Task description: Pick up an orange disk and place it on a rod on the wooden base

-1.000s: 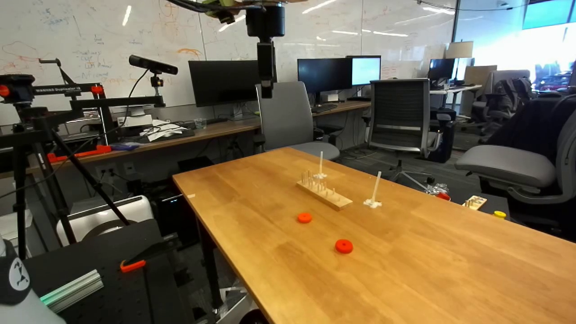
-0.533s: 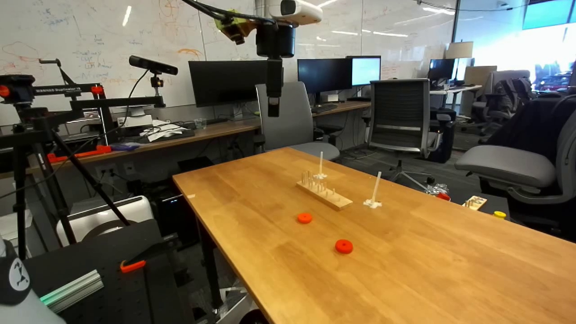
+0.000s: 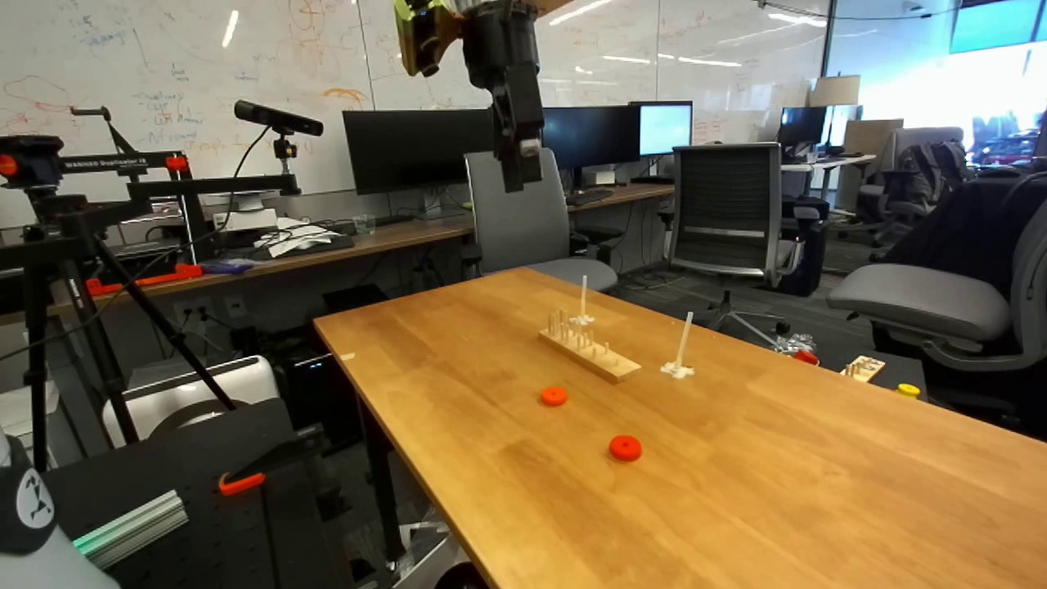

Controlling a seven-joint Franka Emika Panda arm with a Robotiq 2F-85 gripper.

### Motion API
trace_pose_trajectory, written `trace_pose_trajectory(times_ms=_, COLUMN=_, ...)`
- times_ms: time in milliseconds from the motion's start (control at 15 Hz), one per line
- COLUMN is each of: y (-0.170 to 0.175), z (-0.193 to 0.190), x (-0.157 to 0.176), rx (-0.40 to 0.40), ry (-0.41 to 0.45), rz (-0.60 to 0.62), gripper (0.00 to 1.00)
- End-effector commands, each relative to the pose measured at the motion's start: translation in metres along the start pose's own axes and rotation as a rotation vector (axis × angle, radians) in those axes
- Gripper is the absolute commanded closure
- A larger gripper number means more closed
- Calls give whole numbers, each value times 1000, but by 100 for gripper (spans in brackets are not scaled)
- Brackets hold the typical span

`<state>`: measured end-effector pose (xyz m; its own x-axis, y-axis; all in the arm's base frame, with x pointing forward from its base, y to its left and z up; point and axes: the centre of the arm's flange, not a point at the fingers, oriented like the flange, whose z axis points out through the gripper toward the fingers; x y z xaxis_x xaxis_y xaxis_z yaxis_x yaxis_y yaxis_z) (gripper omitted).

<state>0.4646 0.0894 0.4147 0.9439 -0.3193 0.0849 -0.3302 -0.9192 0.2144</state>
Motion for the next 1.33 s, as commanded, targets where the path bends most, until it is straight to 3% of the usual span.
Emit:
trace_pose_trajectory(times_ms=0, y=1, z=-6, x=-2, rx=-16, ry=27, rz=-16, gripper=0)
trace_pose_trajectory(times_ms=267, y=2, z=-12, x=-7, rx=-28, ry=49, rz=-29, gripper=0)
trace_pose_trajectory(times_ms=800, y=-50, z=9, x=29, rx=-113, ry=125, rz=10, gripper=0)
trace_pose_trajectory(times_ms=933, y=-66, z=17, x=41, rx=-125, ry=115, rz=12, gripper=0)
trace_pose_trajectory(times_ms=1133, y=-87, z=31, x=52, rx=-87, ry=20, rz=-30, gripper=0)
trace_pose_trajectory(times_ms=1267, y=-94, z=37, x=51, rx=-56, ry=-63, rz=-153, gripper=0)
